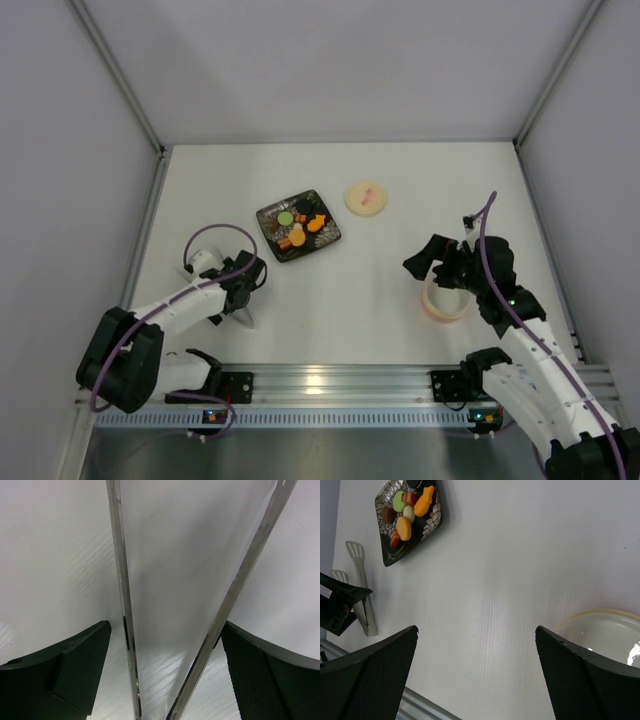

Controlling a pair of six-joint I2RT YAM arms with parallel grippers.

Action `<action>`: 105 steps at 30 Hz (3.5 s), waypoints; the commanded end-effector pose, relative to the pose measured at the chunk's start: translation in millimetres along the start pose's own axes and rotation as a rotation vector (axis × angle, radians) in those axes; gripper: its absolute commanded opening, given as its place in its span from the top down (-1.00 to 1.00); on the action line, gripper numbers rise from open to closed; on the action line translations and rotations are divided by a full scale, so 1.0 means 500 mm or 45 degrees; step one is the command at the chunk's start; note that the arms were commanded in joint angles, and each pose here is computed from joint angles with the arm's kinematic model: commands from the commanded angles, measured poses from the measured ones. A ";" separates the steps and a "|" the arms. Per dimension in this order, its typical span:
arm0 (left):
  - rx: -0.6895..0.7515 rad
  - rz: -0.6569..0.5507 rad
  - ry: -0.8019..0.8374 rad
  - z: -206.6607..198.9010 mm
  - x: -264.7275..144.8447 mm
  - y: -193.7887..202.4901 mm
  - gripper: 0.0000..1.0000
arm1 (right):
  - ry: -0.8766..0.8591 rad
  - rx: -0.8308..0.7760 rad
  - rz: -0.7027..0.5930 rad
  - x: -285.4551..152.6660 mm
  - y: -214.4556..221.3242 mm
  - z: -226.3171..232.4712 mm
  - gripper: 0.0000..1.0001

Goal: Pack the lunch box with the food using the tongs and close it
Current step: Pick up the clamp at the center of the board, then pick up the fake food from the plate.

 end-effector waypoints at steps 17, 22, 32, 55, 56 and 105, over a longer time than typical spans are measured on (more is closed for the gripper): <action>-0.072 0.215 0.098 0.003 -0.013 0.034 -0.88 | -0.043 0.009 -0.078 -0.004 -0.011 0.005 -0.99; -0.092 0.233 0.061 0.010 -0.004 0.046 -0.83 | -0.040 0.009 -0.070 -0.001 -0.007 0.001 -0.99; -0.052 0.246 0.074 -0.001 0.003 0.050 -0.51 | -0.041 0.004 -0.062 0.000 -0.005 0.000 -0.99; 0.151 -0.069 0.452 -0.043 -0.160 -0.129 -0.01 | -0.069 0.024 -0.056 0.002 -0.007 0.006 -0.99; 0.160 -0.074 0.462 -0.043 -0.165 -0.134 -0.01 | -0.070 0.024 -0.055 0.003 -0.007 0.006 -0.99; 0.837 0.122 0.971 -0.071 -0.270 -0.169 0.02 | -0.061 0.043 -0.047 -0.006 0.000 0.004 -0.99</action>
Point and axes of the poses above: each gripper's point midway between its finger pads, its own x axis out along the fingers, its own z axis along the line the jaws close on, y = z × x, the point moved 10 cm from there along -x, back along the fingers, and after that the axes turned 5 degrees about x, right-handed, at the moved point
